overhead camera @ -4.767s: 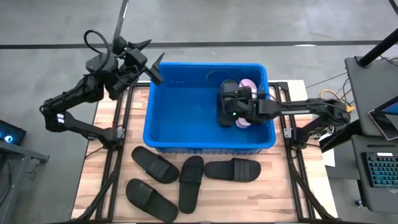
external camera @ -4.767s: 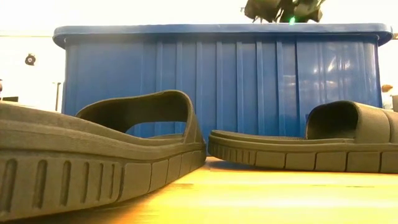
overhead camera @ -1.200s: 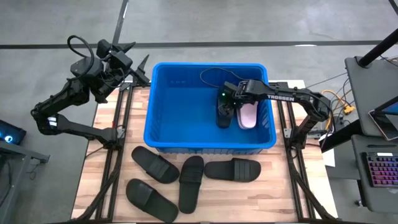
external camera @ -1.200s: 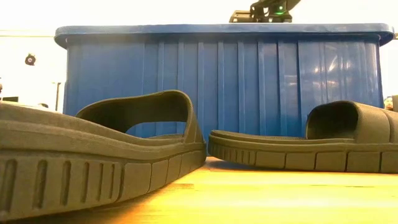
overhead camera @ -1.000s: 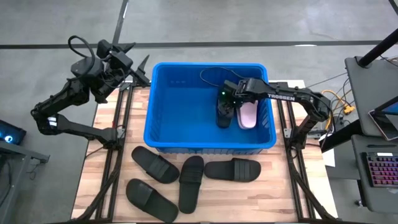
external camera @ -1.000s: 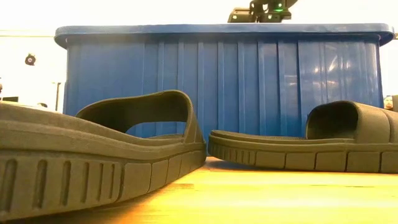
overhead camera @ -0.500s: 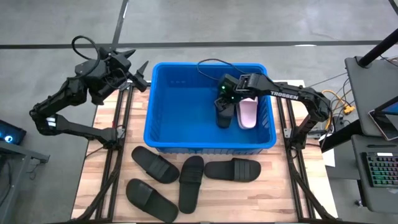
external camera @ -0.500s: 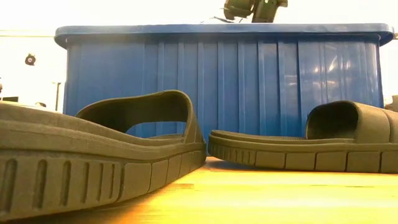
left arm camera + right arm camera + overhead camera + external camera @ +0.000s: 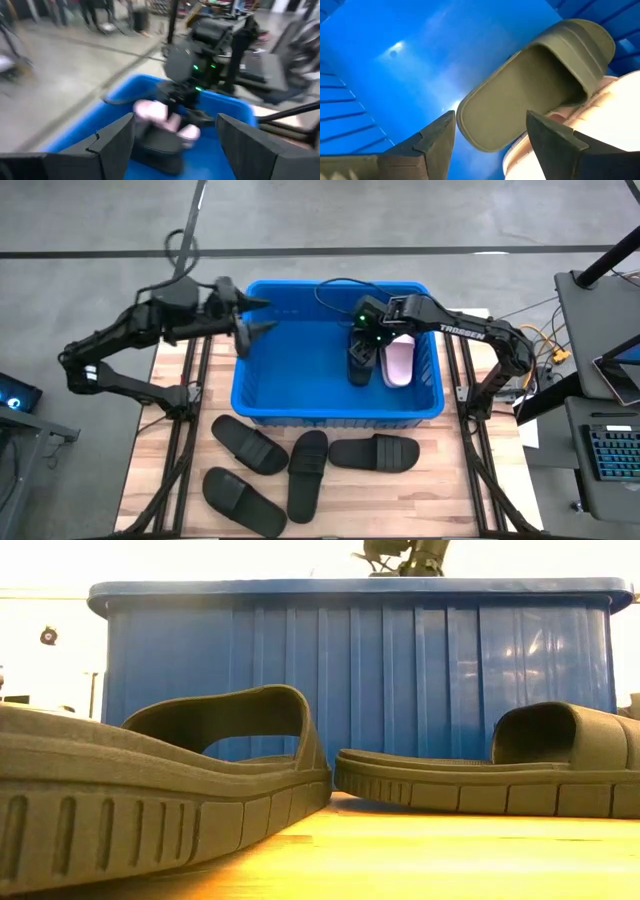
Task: Pick and place slides into bin
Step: Put the black slide into the blue bin
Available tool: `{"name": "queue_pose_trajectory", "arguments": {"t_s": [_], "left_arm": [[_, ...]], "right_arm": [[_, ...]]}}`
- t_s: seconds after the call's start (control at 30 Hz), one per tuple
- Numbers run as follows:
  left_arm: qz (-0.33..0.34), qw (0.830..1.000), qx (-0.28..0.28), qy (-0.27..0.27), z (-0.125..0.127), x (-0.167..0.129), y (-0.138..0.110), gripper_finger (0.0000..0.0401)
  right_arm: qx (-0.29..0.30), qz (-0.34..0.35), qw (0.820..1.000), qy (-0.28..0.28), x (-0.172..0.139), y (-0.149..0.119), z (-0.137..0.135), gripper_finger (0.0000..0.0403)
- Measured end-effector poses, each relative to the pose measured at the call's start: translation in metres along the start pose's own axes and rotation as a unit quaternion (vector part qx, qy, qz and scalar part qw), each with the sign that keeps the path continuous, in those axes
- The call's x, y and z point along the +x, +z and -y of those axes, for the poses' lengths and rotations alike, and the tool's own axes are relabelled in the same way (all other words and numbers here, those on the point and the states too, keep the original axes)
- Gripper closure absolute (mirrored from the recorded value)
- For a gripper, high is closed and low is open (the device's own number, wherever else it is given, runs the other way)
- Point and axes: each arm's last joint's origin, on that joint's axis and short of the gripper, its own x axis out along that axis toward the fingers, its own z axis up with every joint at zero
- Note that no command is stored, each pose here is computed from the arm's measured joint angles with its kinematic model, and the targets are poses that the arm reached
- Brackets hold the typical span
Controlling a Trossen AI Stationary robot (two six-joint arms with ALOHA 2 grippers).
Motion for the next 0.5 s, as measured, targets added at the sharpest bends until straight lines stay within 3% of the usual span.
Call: {"name": "queue_pose_trajectory", "arguments": {"t_s": [0.1, 0.27, 0.5], "left_arm": [[-0.018, 0.999, -0.035, -0.027, 0.006, 0.017, -0.004, 0.0139], [0.019, 0.997, -0.034, -0.068, 0.024, 0.049, 0.000, 0.0139], [0.004, 0.996, -0.028, -0.089, 0.039, 0.061, -0.005, 0.0139]], "right_arm": [[-0.006, 0.002, 1.000, 0.002, -0.006, -0.003, 0.000, 0.0170], [-0.027, 0.022, 0.999, 0.010, -0.023, -0.007, 0.002, 0.0172], [0.024, 0.037, 0.999, 0.025, -0.066, -0.030, 0.007, 0.0177]]}}
